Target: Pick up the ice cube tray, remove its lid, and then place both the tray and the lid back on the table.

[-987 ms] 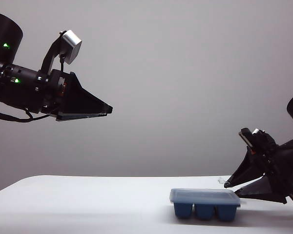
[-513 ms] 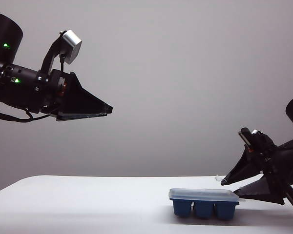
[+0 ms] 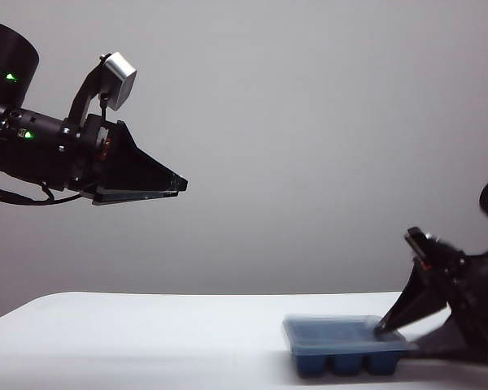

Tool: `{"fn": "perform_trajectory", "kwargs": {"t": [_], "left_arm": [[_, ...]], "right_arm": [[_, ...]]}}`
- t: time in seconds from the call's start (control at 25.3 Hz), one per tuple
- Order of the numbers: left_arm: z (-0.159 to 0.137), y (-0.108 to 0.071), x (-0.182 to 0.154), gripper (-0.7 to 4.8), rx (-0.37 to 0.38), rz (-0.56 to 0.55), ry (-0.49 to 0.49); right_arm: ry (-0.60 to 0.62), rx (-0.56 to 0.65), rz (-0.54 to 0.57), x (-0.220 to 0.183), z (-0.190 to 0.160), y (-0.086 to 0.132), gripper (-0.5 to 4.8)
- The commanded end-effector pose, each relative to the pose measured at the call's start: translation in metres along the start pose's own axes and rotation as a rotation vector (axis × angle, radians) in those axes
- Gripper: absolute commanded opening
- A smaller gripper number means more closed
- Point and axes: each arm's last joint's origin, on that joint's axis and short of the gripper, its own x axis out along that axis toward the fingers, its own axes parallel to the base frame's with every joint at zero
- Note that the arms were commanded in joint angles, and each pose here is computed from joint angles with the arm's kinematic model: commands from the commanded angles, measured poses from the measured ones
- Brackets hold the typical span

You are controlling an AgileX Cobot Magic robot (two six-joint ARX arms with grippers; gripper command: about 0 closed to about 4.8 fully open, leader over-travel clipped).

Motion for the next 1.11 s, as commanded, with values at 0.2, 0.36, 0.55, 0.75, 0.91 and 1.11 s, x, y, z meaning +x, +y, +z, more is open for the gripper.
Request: {"fn": "perform_trajectory", "kwargs": {"t": [0.2,0.36,0.55,0.75,0.91,1.11], "left_arm": [[0.002,0.000,0.000,1.61,-0.006,-0.007,-0.007],[0.002,0.000,0.000,1.61,-0.006,-0.007,-0.007],[0.002,0.000,0.000,1.61,-0.007,-0.007,-0.006],[0.002,0.000,0.000,1.62,-0.004,-0.009,-0.009],[0.006,-0.001,0.000,2.95,0.030,-0.060,-0.045],[0.014,-0.002,-0.001,4.79,0.098,-0.087,-0.103]], "right_arm": [[0.010,0.053,-0.051,-0.006,-0.003,-0.005,1.75],[0.001,0.036,-0.040,-0.005,-0.001,-0.004,1.02],[-0.003,0.014,0.015,-0.005,0.001,-0.001,0.10],[-0.006,0.001,0.079,-0.005,0.007,0.003,-0.08],[-0.026,-0.026,0.172,-0.011,0.029,0.022,-0.08],[-0.082,-0.082,0.255,-0.032,0.054,0.057,-0.08]]}}
